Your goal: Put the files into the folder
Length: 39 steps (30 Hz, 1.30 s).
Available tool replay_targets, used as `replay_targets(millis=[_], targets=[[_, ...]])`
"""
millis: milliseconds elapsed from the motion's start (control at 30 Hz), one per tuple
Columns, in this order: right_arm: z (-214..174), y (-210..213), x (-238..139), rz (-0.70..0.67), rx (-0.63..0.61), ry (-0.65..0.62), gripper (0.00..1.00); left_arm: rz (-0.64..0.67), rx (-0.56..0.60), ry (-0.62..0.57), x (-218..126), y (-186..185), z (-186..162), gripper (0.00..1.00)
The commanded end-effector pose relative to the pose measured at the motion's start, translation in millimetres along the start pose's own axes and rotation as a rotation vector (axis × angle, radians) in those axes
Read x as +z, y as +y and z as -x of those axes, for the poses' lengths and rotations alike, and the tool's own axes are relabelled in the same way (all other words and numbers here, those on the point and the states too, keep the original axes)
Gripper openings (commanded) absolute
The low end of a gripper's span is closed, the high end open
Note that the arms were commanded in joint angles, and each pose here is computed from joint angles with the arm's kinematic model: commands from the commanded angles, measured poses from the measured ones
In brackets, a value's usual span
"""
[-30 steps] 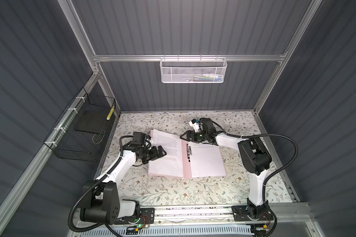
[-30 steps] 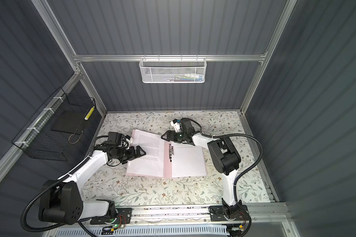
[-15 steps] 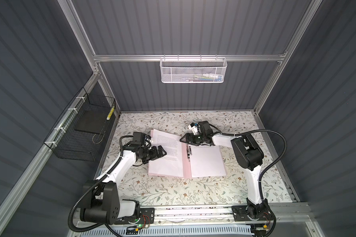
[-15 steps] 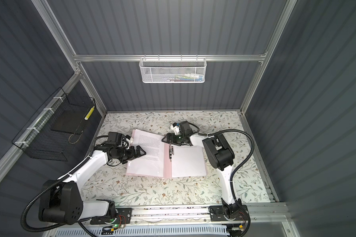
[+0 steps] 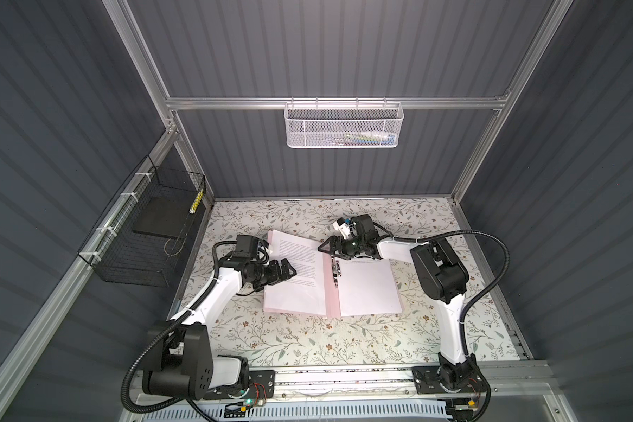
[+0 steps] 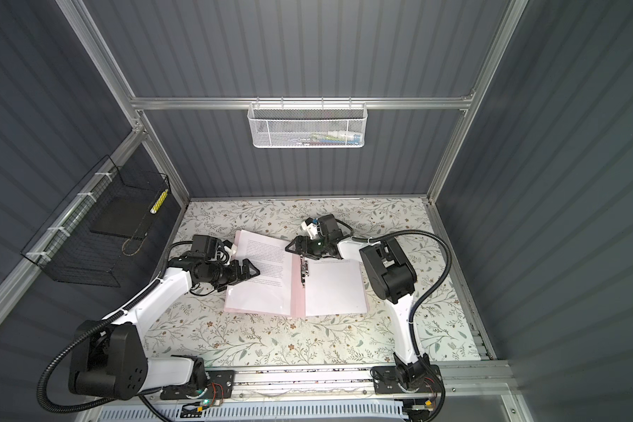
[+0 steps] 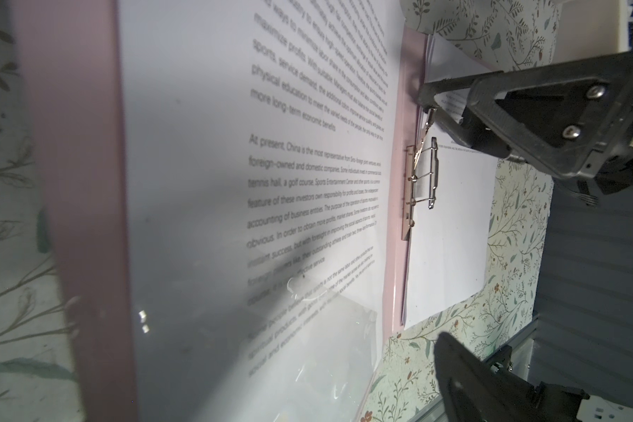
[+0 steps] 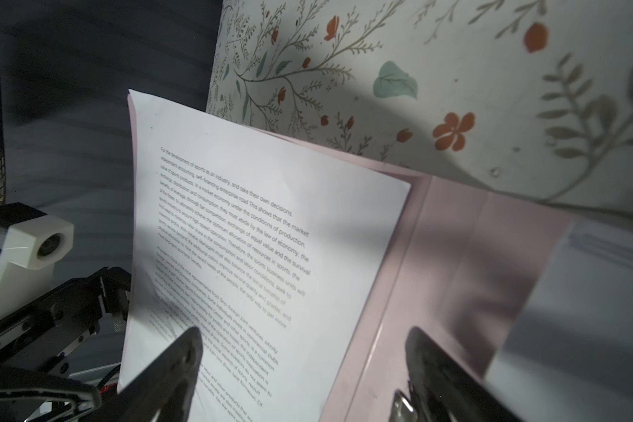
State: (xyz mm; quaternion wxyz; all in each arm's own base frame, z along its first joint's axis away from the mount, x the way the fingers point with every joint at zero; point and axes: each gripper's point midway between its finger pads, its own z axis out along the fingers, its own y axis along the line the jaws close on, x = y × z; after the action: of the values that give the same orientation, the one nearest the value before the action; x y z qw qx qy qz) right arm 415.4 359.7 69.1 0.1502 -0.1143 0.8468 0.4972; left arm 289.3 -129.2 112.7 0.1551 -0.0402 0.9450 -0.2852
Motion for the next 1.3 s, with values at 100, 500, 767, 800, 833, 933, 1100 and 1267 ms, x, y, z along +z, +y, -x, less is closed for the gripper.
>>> replay_targets(millis=[100,500,767,800,833,933,1100,1267], targets=[[-6.8,21.4,-8.8,0.070,-0.006,0.011,0.85,-0.011,0.021,0.012,0.2,-1.3,-5.4,1.00],[-74.1,48.6,-41.2,0.060,-0.028,0.023,0.84,-0.009,0.025,0.004,-2.1,-2.1,-4.4,1.00],[-85.1,44.0,-70.4,-0.106,-0.026,-0.069,0.99,-0.015,0.026,-0.007,-4.6,-3.9,-4.2,1.00],[-84.7,42.1,-73.8,-0.122,-0.001,-0.089,0.99,-0.014,0.024,-0.008,-5.1,-3.6,-4.7,1.00],[-84.2,39.0,-77.0,-0.142,0.037,-0.102,0.99,-0.010,0.023,-0.014,-6.0,-3.2,-4.5,1.00],[-87.3,29.6,-85.1,-0.211,0.155,-0.131,0.99,0.036,0.011,-0.038,-10.7,3.2,-4.1,1.00],[-97.9,9.7,-102.4,-0.287,0.338,-0.240,0.99,0.015,0.007,-0.055,-16.7,-2.4,-6.9,1.00],[-109.0,6.9,-97.7,-0.232,0.517,-0.322,0.66,-0.003,-0.008,-0.050,-16.0,-3.7,-14.9,1.00]])
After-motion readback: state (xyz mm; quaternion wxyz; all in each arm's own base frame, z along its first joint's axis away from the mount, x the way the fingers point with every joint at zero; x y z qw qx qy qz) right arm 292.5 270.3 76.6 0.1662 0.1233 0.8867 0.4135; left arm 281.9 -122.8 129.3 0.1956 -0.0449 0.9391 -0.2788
